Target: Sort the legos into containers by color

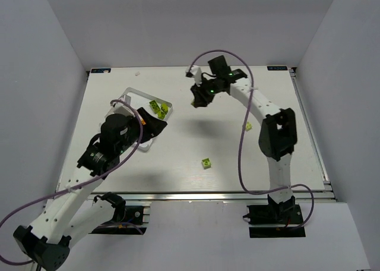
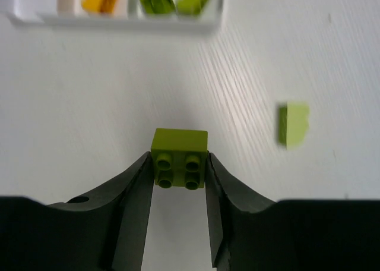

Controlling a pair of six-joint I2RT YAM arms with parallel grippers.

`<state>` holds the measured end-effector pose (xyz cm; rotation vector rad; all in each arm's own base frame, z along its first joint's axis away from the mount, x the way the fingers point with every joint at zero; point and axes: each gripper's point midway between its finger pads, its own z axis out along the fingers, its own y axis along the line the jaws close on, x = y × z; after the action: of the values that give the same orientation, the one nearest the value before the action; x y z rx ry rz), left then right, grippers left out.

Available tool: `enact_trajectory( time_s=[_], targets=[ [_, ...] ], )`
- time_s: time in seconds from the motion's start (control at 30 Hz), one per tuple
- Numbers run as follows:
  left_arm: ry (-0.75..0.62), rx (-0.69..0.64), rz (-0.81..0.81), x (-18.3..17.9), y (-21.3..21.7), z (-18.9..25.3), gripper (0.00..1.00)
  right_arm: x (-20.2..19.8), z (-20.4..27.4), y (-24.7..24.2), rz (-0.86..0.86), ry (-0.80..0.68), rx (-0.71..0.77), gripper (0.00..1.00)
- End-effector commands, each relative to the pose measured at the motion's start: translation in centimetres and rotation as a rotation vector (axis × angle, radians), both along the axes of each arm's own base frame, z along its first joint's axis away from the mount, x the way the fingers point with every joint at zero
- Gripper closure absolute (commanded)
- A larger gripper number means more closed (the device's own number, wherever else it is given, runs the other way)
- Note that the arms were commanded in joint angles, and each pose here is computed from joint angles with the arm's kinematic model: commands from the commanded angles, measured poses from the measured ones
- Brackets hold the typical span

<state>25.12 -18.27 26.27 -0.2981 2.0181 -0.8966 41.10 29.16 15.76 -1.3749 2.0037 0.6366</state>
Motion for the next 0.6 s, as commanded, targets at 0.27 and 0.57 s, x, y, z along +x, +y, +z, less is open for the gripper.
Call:
enact_trajectory(
  time_s=[0.27,0.57],
  targets=[
    [0.051,-0.006,0.178,-2.0,4.0,0.5,0.28,3.9,0.6,18.0,-0.038,-0.071,0.374,1.00],
    [0.080,0.010,0.175,-2.4,4.2,0.2,0.28,5.9,-1.2,22.9,-0.139,-0.150,0.472,0.96]
  ],
)
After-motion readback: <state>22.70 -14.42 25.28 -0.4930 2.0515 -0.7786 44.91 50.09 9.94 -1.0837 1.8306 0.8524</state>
